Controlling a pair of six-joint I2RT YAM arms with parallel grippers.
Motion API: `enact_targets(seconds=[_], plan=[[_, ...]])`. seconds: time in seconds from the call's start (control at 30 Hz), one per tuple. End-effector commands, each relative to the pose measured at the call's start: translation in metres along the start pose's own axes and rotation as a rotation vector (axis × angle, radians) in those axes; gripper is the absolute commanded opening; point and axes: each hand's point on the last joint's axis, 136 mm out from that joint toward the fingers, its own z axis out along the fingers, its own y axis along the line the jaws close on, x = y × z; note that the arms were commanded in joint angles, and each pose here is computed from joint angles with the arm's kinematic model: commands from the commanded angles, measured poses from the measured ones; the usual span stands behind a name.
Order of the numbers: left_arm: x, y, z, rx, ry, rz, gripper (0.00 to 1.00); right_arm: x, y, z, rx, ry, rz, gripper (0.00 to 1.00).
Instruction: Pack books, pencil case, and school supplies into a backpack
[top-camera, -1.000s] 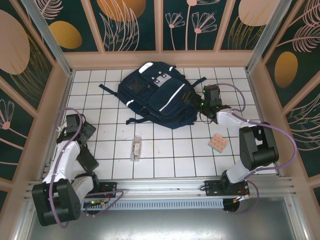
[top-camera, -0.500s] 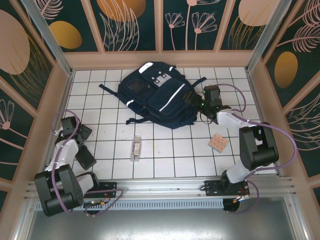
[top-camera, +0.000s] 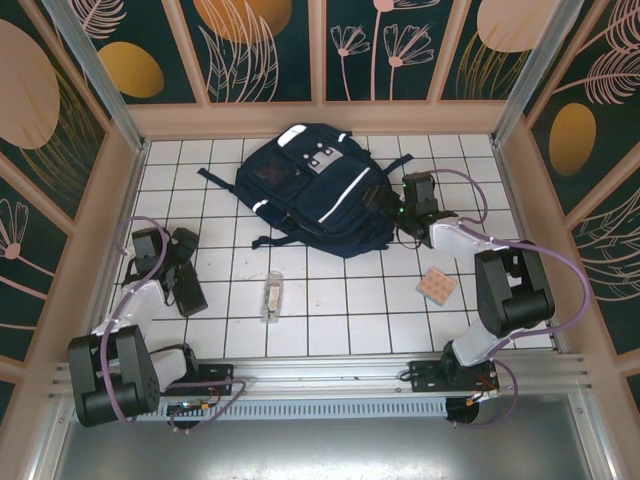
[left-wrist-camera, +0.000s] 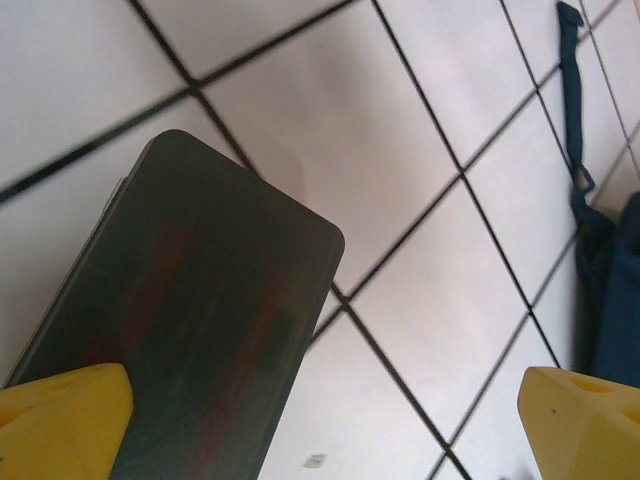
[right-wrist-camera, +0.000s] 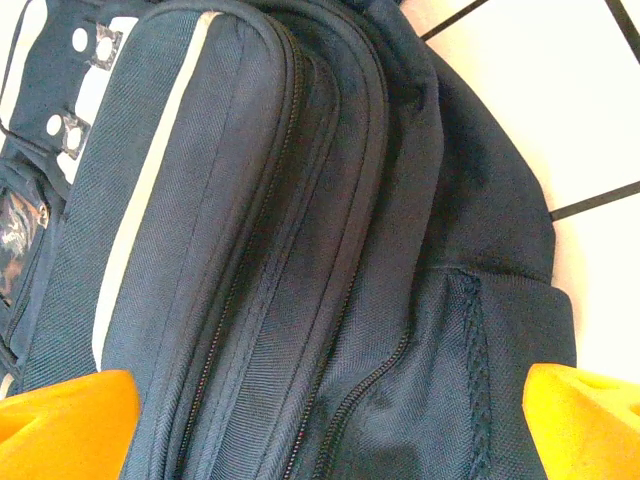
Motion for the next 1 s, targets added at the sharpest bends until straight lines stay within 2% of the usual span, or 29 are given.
enact_targets(seconds=[0.0, 0.23, 0.37, 0.43, 0.53, 0.73, 0.97], plan=[[0.015, -0.007, 0.008, -0.006, 0.108, 0.021, 0.99, -0.01, 0.012, 0.0, -0.012, -0.031, 0.001, 0.99], [-0.024, -0.005, -0.009, -0.204, 0.051, 0.307, 0.99, -0.006, 0.016, 0.001, -0.019, -0.027, 0.006, 0.99], [-0.027, 0.02, -0.01, -0.348, 0.082, 0.429, 0.99, -0.003, 0.019, 0.002, -0.034, -0.017, 0.005, 0.99], [-0.022, 0.03, -0.006, -0.377, 0.106, 0.468, 0.99, -0.003, 0.019, 0.001, -0.03, -0.021, 0.003, 0.99], [-0.012, 0.036, 0.006, -0.366, 0.146, 0.484, 0.99, -0.003, 0.018, -0.001, -0.032, -0.031, 0.01, 0.99], [0.005, 0.024, 0.026, -0.263, 0.236, 0.48, 0.99, -0.001, 0.021, -0.002, -0.049, -0.027, 0.004, 0.99], [0.016, 0.042, 0.041, -0.309, 0.289, 0.483, 0.98, 0.006, 0.018, 0.001, -0.049, -0.01, 0.015, 0.99]])
